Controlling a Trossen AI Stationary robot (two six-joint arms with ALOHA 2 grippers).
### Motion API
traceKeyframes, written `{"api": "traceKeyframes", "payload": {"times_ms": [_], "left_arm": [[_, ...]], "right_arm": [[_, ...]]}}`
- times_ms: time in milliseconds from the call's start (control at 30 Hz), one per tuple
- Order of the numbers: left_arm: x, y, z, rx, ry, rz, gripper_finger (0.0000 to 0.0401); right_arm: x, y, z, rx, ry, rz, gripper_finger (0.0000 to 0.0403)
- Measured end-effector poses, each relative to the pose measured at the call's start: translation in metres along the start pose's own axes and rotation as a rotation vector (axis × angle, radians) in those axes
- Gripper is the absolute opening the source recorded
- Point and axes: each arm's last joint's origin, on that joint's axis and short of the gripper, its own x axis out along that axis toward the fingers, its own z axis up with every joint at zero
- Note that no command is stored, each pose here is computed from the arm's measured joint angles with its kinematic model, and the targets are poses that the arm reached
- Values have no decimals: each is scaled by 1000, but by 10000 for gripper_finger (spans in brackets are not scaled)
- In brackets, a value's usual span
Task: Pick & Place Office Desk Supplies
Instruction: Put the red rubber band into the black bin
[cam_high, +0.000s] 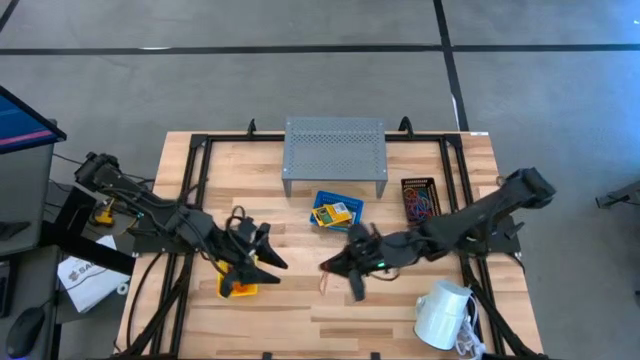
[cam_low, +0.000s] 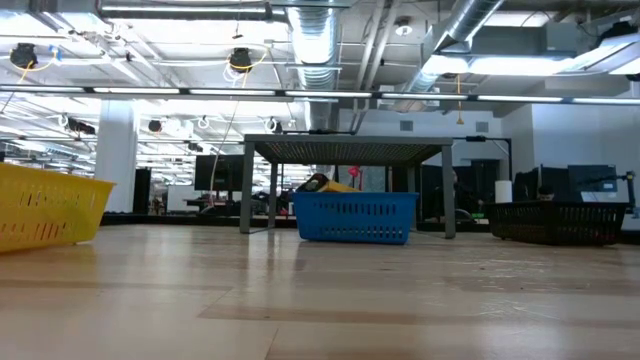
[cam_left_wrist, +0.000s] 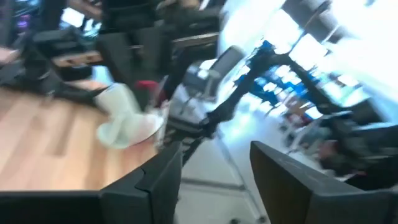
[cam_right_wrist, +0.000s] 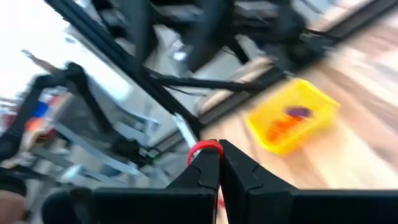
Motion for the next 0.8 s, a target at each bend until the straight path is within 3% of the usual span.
{"api": "traceKeyframes", "payload": {"times_ms": [367,567,800], "left_arm": [[-38,-29,17,-41,-63,-199,157],[-41,-28,19,-35,-75,-186,137],[-37,-20,22,59,-101,-138,127]], "right_arm": [[-123,-20,13,25,184,-374,0],[-170,-46,25,77,195,-544,0],[-207,-81,33,133,161,-665,0]]}}
